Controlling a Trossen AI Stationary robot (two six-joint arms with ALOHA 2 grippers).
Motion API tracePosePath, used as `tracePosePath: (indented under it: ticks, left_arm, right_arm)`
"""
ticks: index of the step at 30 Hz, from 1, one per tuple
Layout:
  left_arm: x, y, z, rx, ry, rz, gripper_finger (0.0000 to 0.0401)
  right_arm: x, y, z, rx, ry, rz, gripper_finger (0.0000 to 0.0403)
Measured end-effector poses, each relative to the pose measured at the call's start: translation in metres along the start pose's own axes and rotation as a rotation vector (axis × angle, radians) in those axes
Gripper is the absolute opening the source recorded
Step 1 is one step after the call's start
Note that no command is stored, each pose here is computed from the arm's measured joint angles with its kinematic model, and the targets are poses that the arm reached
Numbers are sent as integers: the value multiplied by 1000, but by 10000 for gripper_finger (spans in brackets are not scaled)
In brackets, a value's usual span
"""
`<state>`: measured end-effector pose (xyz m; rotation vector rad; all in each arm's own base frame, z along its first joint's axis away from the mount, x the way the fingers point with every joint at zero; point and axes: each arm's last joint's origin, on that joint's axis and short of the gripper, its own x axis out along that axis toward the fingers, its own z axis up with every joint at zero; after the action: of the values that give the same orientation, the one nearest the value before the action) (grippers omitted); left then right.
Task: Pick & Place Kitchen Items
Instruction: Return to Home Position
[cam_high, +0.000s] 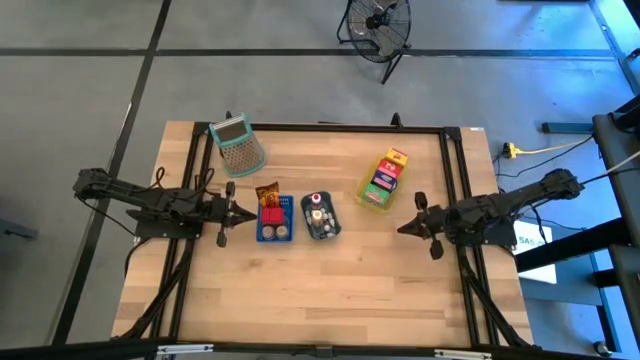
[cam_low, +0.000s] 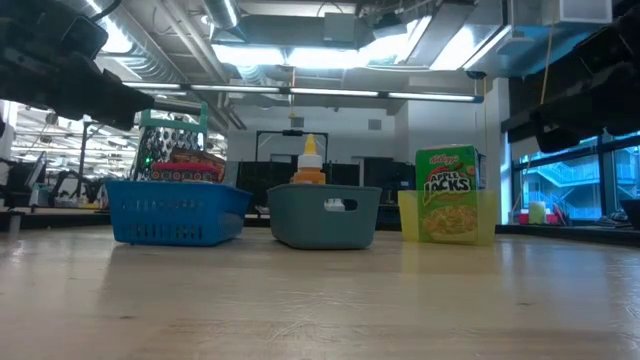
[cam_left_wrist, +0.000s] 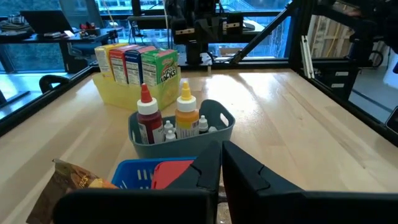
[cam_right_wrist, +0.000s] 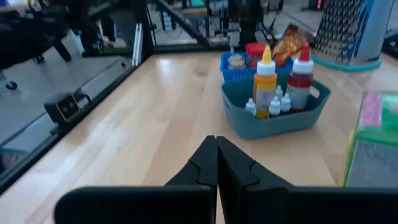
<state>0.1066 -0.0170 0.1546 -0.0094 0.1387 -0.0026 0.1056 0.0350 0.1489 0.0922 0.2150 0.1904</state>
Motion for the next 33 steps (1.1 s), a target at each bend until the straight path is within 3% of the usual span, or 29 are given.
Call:
tracePosePath:
  ticks: [9, 33]
  left_arm:
    - [0, 0, 0, 0, 0, 0, 6]
    - [0, 0, 0, 0, 0, 0, 10]
  right_arm:
    - [-9, 0, 11, 21, -132, 20, 1]
    - [-19, 0, 21, 43, -277, 38, 1]
